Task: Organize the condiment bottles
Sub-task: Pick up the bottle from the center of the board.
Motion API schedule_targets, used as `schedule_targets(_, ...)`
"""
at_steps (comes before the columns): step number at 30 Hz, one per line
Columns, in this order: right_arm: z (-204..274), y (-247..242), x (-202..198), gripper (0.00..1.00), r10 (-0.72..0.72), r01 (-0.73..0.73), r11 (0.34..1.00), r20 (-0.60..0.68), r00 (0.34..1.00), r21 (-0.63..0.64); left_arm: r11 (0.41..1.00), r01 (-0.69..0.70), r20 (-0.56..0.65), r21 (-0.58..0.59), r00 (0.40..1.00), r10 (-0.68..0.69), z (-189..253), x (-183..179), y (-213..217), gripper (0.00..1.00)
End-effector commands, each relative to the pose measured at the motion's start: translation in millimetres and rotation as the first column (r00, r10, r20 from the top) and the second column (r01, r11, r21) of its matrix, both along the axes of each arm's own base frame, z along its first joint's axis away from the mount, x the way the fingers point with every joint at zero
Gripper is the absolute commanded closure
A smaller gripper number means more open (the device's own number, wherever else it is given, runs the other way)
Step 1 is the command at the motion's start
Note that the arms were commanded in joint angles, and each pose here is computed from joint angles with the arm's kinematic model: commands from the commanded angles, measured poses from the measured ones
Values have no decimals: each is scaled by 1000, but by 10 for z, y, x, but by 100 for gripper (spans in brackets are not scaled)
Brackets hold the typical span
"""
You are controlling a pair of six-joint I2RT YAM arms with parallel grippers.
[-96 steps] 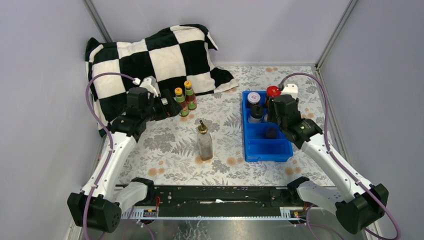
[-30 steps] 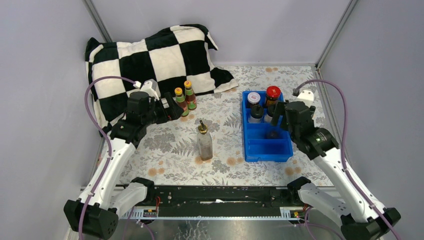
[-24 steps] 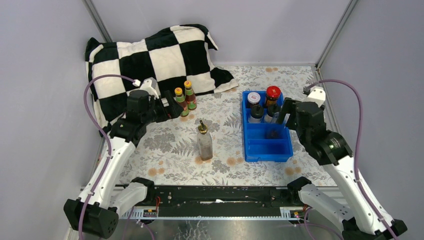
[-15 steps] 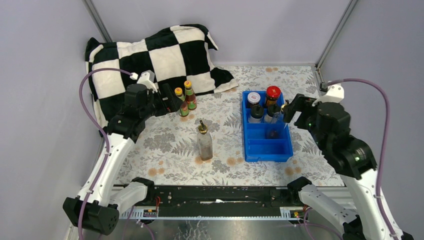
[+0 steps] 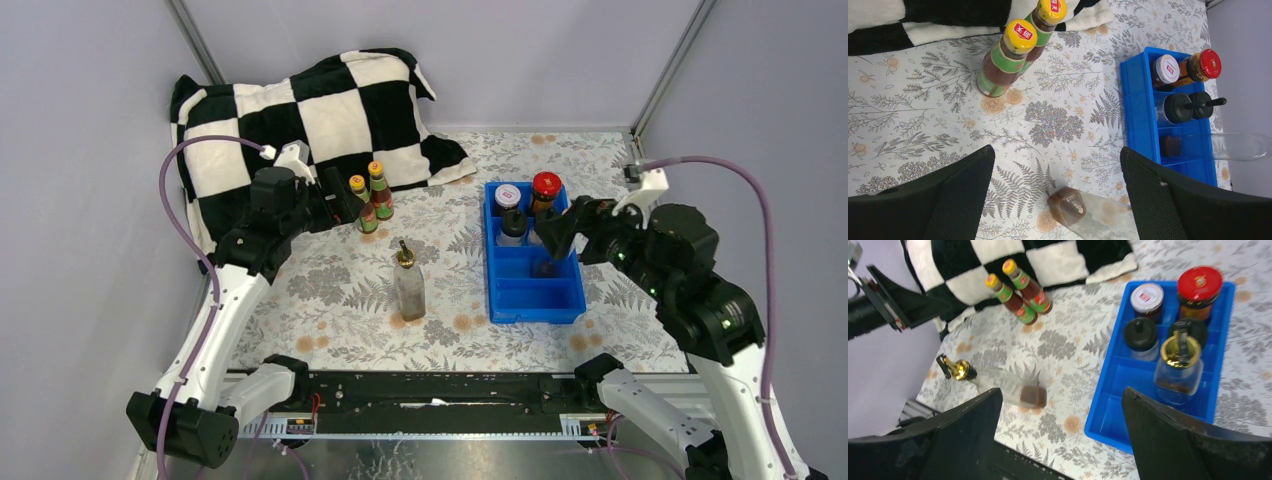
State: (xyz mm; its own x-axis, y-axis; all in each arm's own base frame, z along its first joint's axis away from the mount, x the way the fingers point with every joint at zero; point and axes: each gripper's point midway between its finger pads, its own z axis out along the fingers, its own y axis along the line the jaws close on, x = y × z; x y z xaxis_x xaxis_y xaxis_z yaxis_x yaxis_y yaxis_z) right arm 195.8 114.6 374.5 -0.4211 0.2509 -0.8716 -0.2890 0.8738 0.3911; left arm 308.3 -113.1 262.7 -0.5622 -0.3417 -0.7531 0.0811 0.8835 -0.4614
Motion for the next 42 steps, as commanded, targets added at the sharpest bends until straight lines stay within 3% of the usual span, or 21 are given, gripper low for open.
schedule_targets(1, -124, 322, 27, 1, 159, -158, 987, -27, 987, 31, 1000, -6, 23, -2, 1000, 6, 50, 28, -8, 1)
schedule_targets(15, -98, 1009, 165, 0, 383, -381, 917, -5, 924, -115, 1000, -13, 7, -2, 1000, 13, -46, 58, -8, 1)
schedule_targets(21, -515, 1574, -1, 0, 450, -447, 853, -53, 891, -271, 1000, -22, 3, 13, 1000, 22, -72, 63, 20, 1)
schedule_targets(31, -1194, 1786, -90, 1, 315, -258, 896, 106, 943, -362, 1000, -11, -10, 3, 1000, 11, -147, 57, -11, 1)
schedule_targets(42, -1348, 2225, -186, 0, 275, -229, 943, 179, 945, -241, 1000, -1, 0, 4, 1000, 1, -136, 14, -9, 1)
